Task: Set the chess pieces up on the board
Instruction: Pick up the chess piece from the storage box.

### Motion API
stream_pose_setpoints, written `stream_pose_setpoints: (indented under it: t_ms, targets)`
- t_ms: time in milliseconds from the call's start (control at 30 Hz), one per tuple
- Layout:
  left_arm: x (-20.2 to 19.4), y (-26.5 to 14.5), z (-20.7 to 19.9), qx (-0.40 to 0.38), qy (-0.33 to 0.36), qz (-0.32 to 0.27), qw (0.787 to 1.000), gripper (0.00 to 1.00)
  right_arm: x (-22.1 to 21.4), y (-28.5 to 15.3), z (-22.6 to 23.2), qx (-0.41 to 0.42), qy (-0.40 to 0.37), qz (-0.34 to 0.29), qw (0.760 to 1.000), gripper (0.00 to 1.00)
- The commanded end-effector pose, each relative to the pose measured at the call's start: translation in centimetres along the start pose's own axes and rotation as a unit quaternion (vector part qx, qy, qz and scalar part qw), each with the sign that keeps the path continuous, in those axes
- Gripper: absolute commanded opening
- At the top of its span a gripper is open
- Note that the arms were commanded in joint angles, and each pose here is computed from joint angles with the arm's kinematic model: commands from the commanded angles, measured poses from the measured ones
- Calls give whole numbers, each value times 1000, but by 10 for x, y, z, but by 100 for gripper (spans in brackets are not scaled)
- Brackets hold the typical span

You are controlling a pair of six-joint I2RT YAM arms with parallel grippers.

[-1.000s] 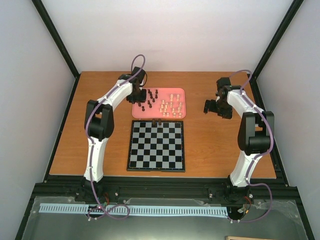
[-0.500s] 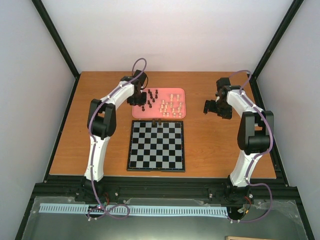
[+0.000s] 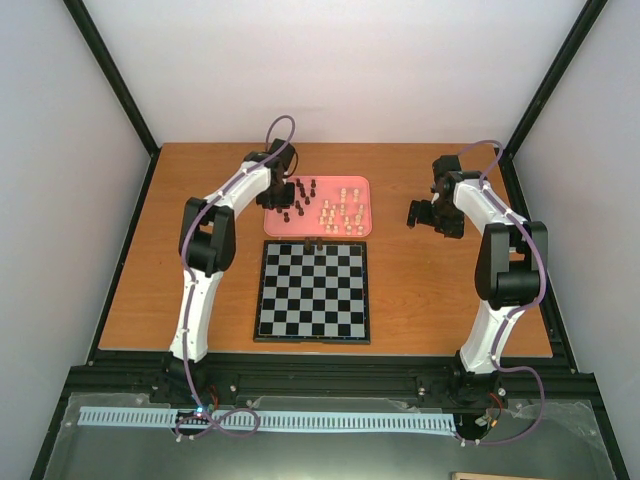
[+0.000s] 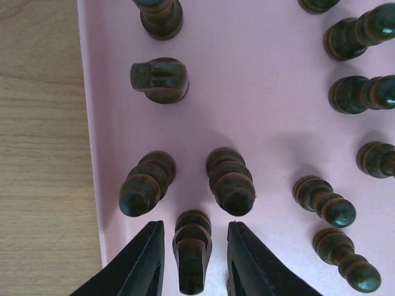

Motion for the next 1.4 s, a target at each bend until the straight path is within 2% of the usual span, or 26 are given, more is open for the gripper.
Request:
stream_pose_setpoints:
  t_ms: [0,367,567,700,1133,1367]
  targets:
    - [7,-4,-1,1,-6,-8,1000,31,0,1,2,0,-4,4,1000,100]
    - [8,1,-2,2,-7,-11,1000,18,-2,0,2,1,-3,5,1000,100]
    - [9,-4,-1,3,-5,-14,1000,2,-2,1,3,4,-2,5,1000,100]
    - [13,-19,0,4,-2,-22,1000,1,-1,1,4,8,-2,5,1000,100]
    - [12,-104,13,9,17,-63,998,1,2,-6,9,22,-12,-6,1000,100]
    - [-1,-151,4,-50,35,-76,995,1,4,-12,12,34,-8,-19,999,100]
Point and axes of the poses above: each gripper's point midway between its finger pads, its own y axis out along the fingers, its own z axis along the line the jaws close on, x = y × z, the point moved 3 cm from there along -y, back along the fingers, and after that the axes turned 7 degrees about y, right-handed, at the moved point
